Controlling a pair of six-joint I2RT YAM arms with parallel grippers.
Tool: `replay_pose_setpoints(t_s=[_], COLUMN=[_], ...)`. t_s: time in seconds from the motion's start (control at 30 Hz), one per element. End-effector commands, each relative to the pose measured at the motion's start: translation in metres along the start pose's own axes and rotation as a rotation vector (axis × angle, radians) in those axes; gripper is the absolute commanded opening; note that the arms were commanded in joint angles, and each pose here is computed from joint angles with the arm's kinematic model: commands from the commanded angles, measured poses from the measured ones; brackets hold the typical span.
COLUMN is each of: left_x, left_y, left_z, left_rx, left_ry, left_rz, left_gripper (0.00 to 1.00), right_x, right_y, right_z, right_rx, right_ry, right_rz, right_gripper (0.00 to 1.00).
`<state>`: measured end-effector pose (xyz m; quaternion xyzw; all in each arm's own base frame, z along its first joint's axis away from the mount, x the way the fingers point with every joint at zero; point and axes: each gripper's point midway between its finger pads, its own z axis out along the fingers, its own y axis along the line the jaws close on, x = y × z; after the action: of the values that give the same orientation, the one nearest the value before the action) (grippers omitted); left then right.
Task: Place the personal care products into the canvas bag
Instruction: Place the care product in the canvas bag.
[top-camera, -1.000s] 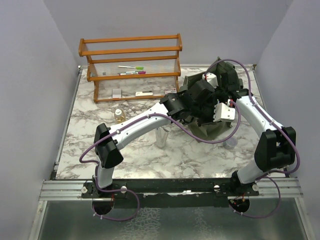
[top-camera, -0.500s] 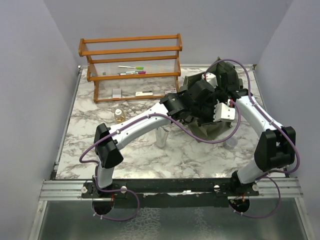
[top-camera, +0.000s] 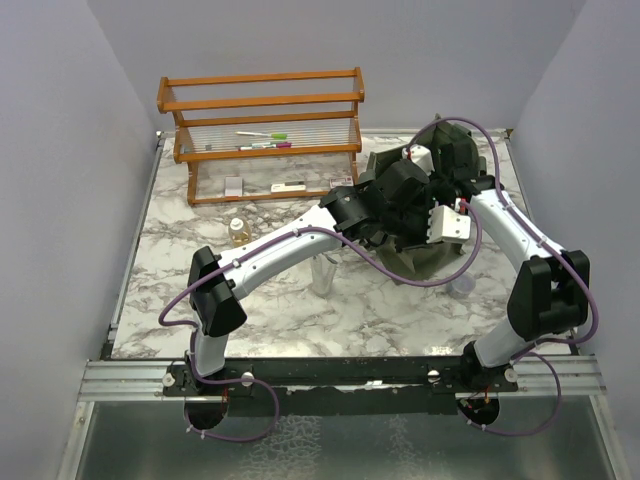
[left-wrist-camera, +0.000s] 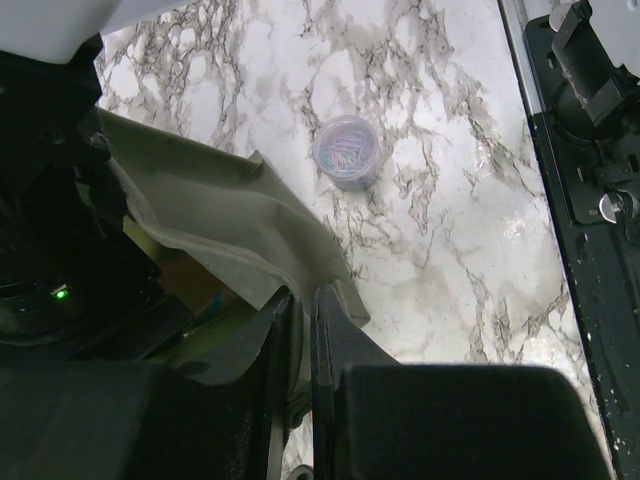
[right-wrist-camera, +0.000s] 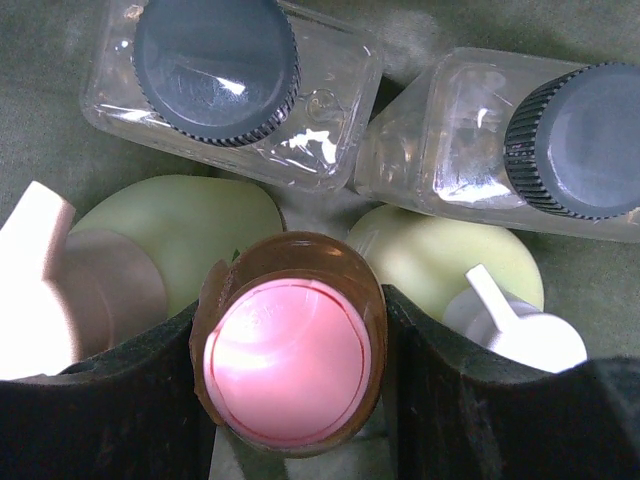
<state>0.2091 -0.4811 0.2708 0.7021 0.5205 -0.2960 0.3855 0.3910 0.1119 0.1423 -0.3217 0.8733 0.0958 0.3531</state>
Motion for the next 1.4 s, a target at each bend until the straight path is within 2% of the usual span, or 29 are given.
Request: replay_pose_setpoints(t_s=[0.0,0.33,0.5,0.83,1.13,1.37], left_x=[-0.003,-0.001,-0.003,0.0,0.003,0.009], left_y=[-0.003,0.001,0.003,0.001,0.0,-0.001], left_z=[-0.011,-0.012,-0.012,-0.012,-0.013,-0.011], left_rx=[-0.002,-0.023,-0.031,-0.029,-0.031,-0.028], left_ry=[0.004,0.017,0.014,0.021,0.03,0.042], left_rz=[0.012,0.016,0.016,0.009,0.009,0.008], left_gripper=[0.06,0.06,0.06,0.06,0.06,0.06], right_x=[-0.012,-0.028,-0.035,-0.036,-0.046,-0.048], right_y=[-0.009,-0.003,-0.001,-0.006,-0.008,-0.009], right_z=[0.008,-0.003,-0.007,-0.008,-0.017,-0.02], right_rx=[0.017,-0.018,-0.03,-0.011,0.003,0.009], right_ry=[-0.029,-0.063,-0.074,-0.067,-0.085,-0.088], right_rz=[-0.042,-0.03,-0.027,-0.033,-0.037,-0.037], right_gripper=[0.55,0.56,0.65,0.68,0.79,0.82])
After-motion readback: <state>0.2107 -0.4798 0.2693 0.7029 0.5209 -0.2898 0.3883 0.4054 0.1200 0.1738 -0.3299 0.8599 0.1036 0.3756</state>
